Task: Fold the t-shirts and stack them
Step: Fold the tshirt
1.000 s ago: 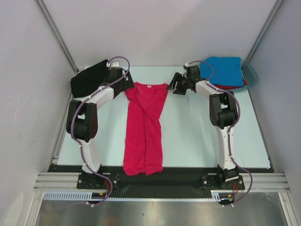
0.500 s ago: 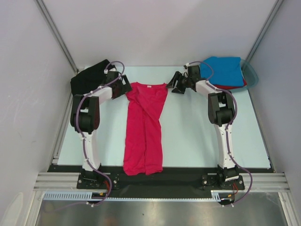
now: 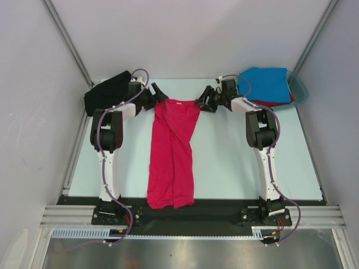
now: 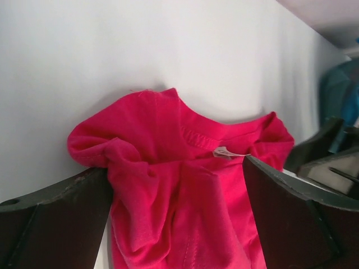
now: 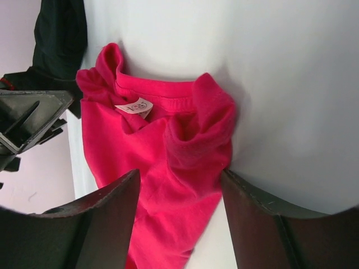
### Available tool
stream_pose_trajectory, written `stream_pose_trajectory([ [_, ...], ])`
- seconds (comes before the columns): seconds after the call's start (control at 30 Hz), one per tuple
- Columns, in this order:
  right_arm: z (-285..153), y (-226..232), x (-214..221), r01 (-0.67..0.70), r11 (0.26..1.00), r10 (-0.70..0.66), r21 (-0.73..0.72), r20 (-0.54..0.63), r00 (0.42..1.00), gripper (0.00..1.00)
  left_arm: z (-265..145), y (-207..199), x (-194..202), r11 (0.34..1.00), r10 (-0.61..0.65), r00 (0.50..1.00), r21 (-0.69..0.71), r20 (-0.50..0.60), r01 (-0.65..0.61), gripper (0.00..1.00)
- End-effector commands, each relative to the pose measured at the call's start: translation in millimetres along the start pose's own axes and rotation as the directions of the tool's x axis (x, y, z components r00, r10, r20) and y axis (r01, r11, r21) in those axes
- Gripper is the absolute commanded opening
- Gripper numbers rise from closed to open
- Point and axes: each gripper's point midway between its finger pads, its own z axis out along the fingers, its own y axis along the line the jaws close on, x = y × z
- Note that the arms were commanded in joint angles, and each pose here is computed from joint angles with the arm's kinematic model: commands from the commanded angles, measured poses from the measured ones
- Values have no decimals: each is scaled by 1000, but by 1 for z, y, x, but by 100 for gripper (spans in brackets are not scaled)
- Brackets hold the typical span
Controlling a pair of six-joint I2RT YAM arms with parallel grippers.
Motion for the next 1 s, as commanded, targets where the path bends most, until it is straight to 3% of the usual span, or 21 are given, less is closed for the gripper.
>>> stream_pose_trajectory([
  [0.0,20,-17,31,-45,999,46,17,-72,996,65,12,2,26,994,-65,994,84,-92,73,99],
  [0.17,31,-19,40,-83,997,83,0,-99,992,56,22,-3,30,985,-84,989,143,-125,101,90],
  [0.27,37,-18,40,-86,996,84,-7,-105,991,30,27,-8,31,977,-96,985,175,-145,121,79],
  [0.4,40,-18,30,-76,997,74,-18,-91,993,9,33,-18,27,966,-96,982,225,-161,131,58],
  [0.5,41,-14,13,-52,998,49,-35,-66,997,0,39,-33,7,955,-74,987,276,-144,112,41],
  [0.73,34,-14,-47,-10,999,12,-46,47,999,0,56,-53,-33,947,-54,994,312,-97,81,23],
  [0.77,28,-9,-63,3,998,2,-59,81,997,0,58,-55,-38,946,-56,995,315,-85,80,17],
  [0.97,16,-30,-98,-6,1000,10,-20,181,983,0,65,-68,-62,929,-88,996,359,-15,87,13],
])
